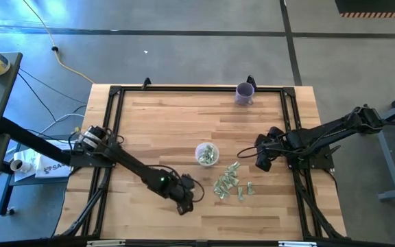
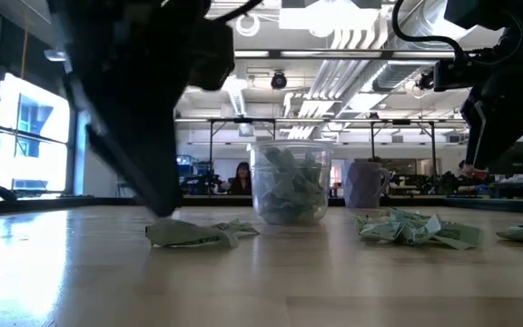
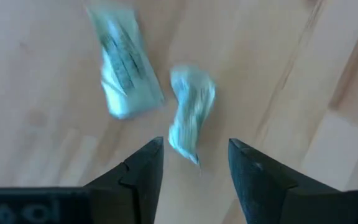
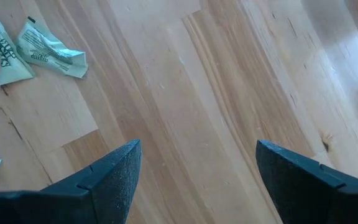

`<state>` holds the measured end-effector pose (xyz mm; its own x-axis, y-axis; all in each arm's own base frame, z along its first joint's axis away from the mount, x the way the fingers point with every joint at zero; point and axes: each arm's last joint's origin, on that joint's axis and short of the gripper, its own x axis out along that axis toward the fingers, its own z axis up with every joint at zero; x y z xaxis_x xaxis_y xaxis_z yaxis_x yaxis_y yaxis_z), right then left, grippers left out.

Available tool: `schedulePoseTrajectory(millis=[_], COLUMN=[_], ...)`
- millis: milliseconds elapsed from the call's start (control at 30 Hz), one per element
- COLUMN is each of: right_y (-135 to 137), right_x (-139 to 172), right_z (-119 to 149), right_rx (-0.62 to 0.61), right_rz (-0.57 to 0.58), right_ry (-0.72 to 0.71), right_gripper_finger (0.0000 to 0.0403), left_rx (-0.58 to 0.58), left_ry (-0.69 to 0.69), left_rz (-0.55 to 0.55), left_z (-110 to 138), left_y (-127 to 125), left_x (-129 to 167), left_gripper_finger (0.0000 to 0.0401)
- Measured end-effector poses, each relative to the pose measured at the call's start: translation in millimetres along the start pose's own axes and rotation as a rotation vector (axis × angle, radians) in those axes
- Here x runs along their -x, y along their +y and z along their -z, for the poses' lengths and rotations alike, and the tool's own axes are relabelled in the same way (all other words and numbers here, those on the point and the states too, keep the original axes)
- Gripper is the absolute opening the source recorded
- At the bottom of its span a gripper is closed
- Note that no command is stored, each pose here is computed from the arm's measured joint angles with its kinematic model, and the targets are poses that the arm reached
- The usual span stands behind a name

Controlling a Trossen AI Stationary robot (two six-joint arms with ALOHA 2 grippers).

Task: Pick and place Stevia / Truvia into bins
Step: Put the green stevia packet into the transparent bin

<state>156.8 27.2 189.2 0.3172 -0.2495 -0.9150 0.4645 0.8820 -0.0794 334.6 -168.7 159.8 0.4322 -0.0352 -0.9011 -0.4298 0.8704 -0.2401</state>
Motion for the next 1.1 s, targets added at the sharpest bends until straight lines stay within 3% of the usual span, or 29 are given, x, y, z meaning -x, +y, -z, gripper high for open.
schedulePoseTrajectory(millis=[133, 300, 767, 900, 1100], right_y=[0, 0, -1, -1, -1], right_x=[0, 0, 0, 0, 0], right_z=[0, 0, 1, 1, 1], right_rx=[0.000, 0.000, 0.004, 0.005, 0.010], right_rz=[-0.001, 0.001, 0.018, 0.019, 0.020], right_ry=[0.000, 0.000, 0.002, 0.003, 0.004], right_gripper_finger=[0.0307, 0.0307, 0.0307, 0.0307, 0.0307], left_rx=[0.036, 0.068, 0.049, 0.039, 0.003], left_ry=[-0.072, -0.093, -0.076, -0.067, -0.052], left_rz=[-0.072, -0.075, -0.102, -0.128, -0.191], left_z=[-16, -32, -30, -29, -27], left_y=[13, 23, 27, 29, 35], left_x=[9, -1, -36, -38, -38], left_gripper_finger=[0.0209, 0.0213, 0.0235, 0.0200, 0.0087])
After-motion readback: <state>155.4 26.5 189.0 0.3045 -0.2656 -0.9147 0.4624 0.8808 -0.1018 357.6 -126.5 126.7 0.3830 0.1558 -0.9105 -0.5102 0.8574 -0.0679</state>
